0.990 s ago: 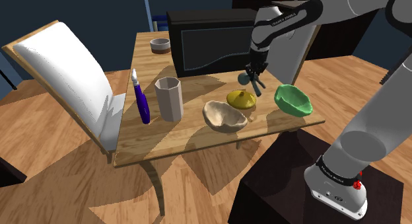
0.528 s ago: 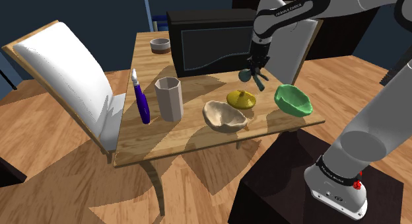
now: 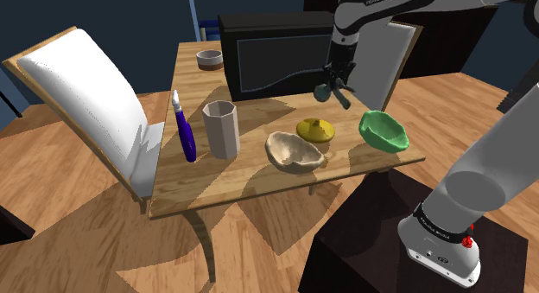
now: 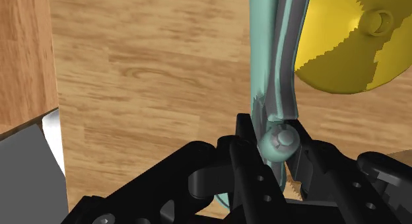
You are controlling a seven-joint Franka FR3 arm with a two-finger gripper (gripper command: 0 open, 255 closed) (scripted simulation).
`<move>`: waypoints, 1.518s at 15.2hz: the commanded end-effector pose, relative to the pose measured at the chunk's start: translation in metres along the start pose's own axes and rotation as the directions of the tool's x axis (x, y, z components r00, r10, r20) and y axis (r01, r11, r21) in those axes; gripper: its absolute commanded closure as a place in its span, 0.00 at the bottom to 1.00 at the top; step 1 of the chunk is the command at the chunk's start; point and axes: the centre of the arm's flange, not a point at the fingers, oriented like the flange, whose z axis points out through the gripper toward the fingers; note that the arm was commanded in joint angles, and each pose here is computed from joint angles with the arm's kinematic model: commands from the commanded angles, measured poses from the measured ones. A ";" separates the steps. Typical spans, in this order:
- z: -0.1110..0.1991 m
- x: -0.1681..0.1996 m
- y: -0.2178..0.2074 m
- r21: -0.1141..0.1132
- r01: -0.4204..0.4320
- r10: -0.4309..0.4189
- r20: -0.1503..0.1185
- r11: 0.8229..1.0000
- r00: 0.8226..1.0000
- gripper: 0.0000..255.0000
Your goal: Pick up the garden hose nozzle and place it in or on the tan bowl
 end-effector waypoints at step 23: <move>-0.091 -0.071 -0.093 0.000 0.000 0.000 0.000 1.000 1.000 1.00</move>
